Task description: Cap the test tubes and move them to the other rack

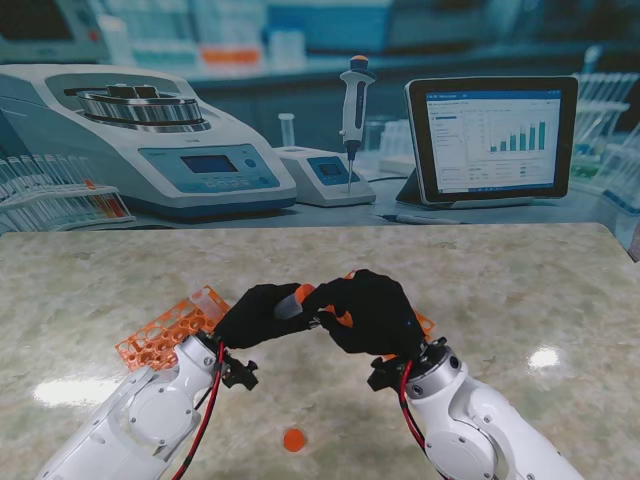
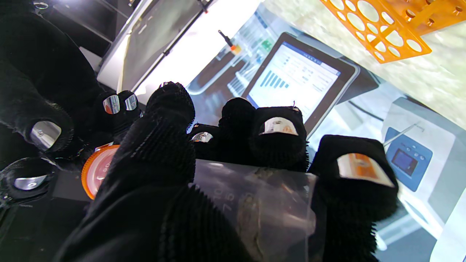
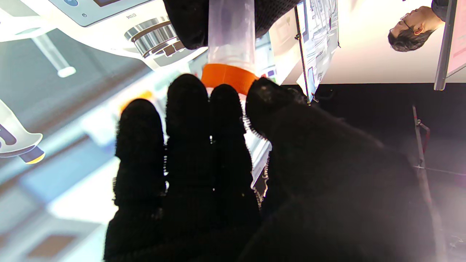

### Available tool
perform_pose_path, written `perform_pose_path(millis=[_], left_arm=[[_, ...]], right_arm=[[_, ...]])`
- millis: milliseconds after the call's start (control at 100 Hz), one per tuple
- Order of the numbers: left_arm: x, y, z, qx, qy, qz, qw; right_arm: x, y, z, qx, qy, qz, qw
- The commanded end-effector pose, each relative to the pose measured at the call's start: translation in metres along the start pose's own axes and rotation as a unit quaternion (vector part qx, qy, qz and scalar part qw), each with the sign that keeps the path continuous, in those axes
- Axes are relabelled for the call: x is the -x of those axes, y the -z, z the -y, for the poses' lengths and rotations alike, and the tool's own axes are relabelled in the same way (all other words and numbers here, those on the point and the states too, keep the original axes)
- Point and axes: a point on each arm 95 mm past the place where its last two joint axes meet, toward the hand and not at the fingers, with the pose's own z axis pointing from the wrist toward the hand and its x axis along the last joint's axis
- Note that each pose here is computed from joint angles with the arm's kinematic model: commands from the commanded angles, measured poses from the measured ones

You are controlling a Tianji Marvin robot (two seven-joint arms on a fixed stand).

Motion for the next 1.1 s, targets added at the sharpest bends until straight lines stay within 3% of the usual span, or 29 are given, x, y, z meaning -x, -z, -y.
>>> perform_pose_path(millis=[0,490,1090], left_arm=[[-0.002,-0.001,-0.001,0.002,0.001,-0.003,1.0],[-0.003,-0.001,-0.001,0.006,0.002,-0.005,1.0],[-0.005,0.0,-0.003,0.015,0.004,-0.013,0.9998]], right_arm=[[-0.004,0.001,-0.002,0.003,0.001,-0.002,1.0],[0.002,0.006,-0.022,-0.001,0.04,0.015,0.9991],[0.025,-0.004,-0.033,-0.074,0.034,0.031,0.9962]])
